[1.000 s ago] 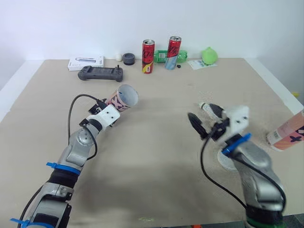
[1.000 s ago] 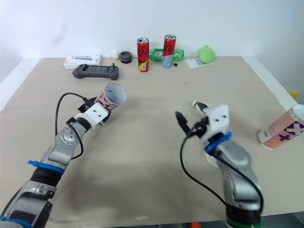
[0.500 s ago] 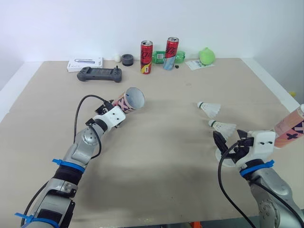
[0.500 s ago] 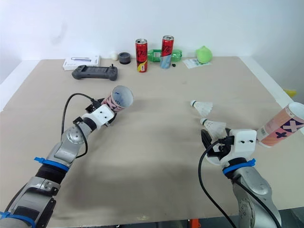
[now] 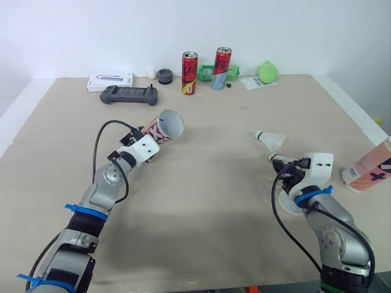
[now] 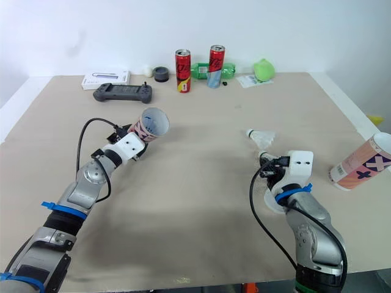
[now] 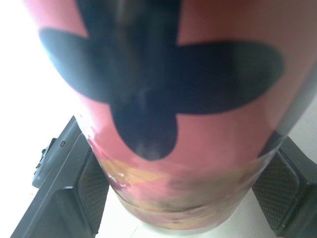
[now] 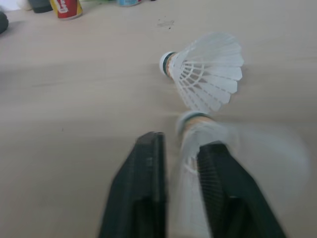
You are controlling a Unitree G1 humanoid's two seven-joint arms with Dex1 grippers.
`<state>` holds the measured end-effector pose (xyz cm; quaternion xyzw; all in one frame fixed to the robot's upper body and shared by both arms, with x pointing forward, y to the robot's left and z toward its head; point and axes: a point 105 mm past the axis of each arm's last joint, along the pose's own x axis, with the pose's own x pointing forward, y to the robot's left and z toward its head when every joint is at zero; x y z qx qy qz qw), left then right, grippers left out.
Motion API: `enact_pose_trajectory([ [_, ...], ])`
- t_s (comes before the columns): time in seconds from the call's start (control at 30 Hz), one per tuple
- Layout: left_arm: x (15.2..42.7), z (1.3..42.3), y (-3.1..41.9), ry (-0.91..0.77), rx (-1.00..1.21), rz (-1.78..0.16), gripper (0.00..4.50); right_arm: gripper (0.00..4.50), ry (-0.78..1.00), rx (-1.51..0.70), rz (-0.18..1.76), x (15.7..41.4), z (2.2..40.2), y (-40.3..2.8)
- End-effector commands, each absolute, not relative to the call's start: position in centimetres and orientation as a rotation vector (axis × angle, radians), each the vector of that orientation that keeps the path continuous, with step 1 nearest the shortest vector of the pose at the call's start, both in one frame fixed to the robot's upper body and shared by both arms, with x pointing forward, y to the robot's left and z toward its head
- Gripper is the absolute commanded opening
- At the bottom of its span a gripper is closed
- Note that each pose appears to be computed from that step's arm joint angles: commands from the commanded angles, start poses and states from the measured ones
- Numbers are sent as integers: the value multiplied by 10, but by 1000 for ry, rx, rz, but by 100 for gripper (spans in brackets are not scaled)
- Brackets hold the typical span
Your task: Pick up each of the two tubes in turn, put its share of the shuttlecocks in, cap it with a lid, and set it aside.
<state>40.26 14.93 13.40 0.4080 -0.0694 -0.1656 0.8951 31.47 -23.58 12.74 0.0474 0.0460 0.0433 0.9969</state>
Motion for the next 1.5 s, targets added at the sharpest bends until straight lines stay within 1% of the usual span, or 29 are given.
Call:
enact_pose_trajectory([
  [0.03, 402, 156, 149, -215, 839, -311, 364, 5, 70, 84, 62, 315, 136, -244],
  [0.17, 402, 156, 148, -220, 841, -314, 364, 5, 75, 65, 39, 311, 135, -250],
  [0.23, 403, 157, 147, -223, 843, -316, 364, 5, 47, 58, 52, 309, 141, -250],
  [0.33, 404, 158, 146, -224, 846, -320, 364, 5, -115, -29, 251, 297, 172, -221],
  [0.53, 404, 157, 144, -224, 849, -326, 364, 5, -253, -75, 571, 282, 204, -160],
  [0.67, 403, 156, 144, -220, 852, -331, 364, 5, -320, -130, 732, 286, 226, -118],
  [0.83, 401, 155, 142, -220, 857, -341, 364, 5, -381, -204, 816, 298, 248, -82],
  [0.97, 401, 156, 141, -221, 857, -337, 364, 5, -384, -242, 888, 305, 245, -52],
  [1.03, 401, 156, 140, -223, 856, -336, 364, 5, -374, -295, 928, 306, 237, -40],
  [1.17, 398, 157, 137, -230, 850, -342, 364, 5, -329, -444, 970, 318, 212, -13],
  [1.3, 397, 157, 136, -230, 847, -346, 364, 5, -372, -340, 995, 318, 222, -1],
  [1.33, 397, 157, 136, -229, 847, -345, 364, 69, -378, -298, 1013, 314, 224, 1],
  [1.37, 398, 157, 137, -228, 847, -344, 364, 93, -378, -272, 1020, 312, 225, 1],
  [1.47, 398, 157, 137, -226, 847, -344, 364, 215, -355, -214, 1009, 310, 221, -7],
  [1.5, 397, 157, 137, -227, 847, -345, 364, 269, -352, -204, 999, 310, 220, -10],
])
